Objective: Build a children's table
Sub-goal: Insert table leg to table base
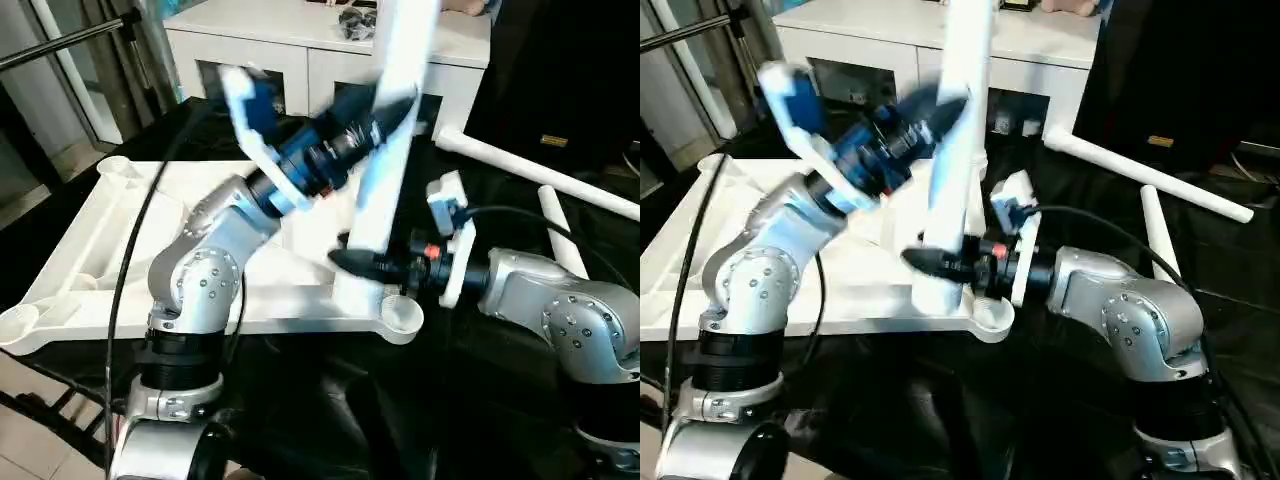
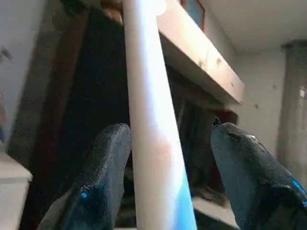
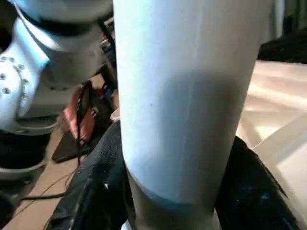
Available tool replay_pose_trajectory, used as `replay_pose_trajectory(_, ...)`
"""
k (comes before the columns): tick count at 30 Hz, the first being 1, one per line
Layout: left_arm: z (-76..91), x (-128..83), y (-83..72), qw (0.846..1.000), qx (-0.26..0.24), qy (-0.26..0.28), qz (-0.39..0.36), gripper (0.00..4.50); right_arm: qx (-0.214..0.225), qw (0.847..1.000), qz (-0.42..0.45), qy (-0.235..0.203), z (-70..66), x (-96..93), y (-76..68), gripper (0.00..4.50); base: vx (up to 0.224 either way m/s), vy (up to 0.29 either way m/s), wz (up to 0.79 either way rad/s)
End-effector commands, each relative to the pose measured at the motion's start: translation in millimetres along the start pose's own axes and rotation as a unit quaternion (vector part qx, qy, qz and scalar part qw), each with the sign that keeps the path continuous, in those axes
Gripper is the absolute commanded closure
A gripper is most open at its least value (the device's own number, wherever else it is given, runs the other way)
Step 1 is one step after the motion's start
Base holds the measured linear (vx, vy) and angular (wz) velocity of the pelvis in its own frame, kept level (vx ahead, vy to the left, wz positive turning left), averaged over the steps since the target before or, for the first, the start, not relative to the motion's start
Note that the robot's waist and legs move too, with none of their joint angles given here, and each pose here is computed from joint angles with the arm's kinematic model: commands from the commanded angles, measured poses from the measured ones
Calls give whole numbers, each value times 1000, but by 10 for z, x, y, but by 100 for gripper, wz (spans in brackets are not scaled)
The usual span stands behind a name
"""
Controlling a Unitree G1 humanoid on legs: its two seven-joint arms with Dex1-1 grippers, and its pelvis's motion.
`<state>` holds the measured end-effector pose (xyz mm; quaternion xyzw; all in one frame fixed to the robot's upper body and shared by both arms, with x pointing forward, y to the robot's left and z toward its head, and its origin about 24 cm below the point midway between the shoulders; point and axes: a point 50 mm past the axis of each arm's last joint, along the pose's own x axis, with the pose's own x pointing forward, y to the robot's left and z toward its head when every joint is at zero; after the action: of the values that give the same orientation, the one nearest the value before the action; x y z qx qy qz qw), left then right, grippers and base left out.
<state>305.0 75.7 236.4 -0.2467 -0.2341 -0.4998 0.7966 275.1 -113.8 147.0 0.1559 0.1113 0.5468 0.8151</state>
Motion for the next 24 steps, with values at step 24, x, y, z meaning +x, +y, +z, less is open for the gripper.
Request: replay_pose_trajectory(24, -1032, -1316, 171, 868, 107, 477, -88, 143, -117, 944, -310, 3, -495, -174, -430, 259, 0, 0, 0)
